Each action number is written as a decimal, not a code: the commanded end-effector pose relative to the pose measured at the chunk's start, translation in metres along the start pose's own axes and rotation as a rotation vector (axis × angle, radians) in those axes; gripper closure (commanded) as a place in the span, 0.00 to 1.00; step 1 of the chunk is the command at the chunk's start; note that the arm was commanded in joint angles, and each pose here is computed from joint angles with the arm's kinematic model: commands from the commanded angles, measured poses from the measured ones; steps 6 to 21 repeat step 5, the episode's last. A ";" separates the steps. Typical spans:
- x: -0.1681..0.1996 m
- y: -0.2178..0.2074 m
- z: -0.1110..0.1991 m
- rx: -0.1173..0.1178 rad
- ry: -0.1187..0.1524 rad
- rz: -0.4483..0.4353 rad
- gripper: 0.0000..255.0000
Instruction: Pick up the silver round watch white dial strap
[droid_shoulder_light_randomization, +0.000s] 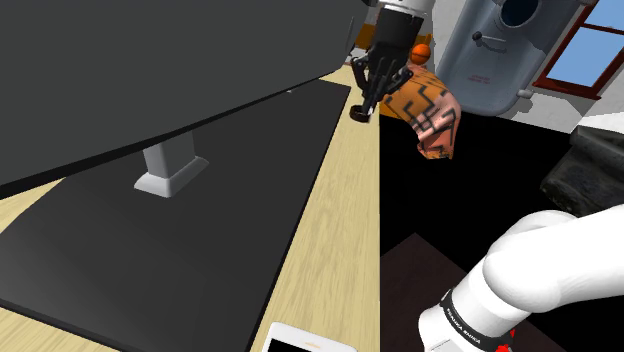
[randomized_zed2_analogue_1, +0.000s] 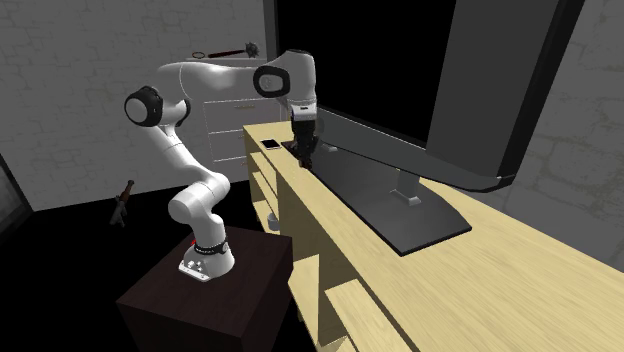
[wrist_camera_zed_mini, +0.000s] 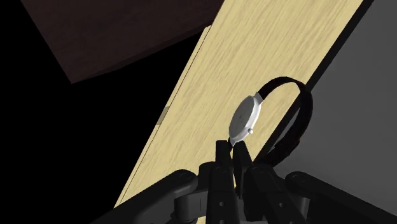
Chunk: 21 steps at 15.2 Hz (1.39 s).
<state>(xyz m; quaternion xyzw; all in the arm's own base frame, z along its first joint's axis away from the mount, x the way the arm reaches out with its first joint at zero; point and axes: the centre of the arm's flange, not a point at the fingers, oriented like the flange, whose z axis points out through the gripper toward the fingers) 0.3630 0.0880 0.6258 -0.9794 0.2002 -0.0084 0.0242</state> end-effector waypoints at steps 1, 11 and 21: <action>0.001 0.000 -0.010 0.000 0.000 0.000 1.00; 0.001 -0.001 -0.022 0.000 0.000 0.000 1.00; 0.001 -0.001 -0.022 0.000 0.000 0.000 1.00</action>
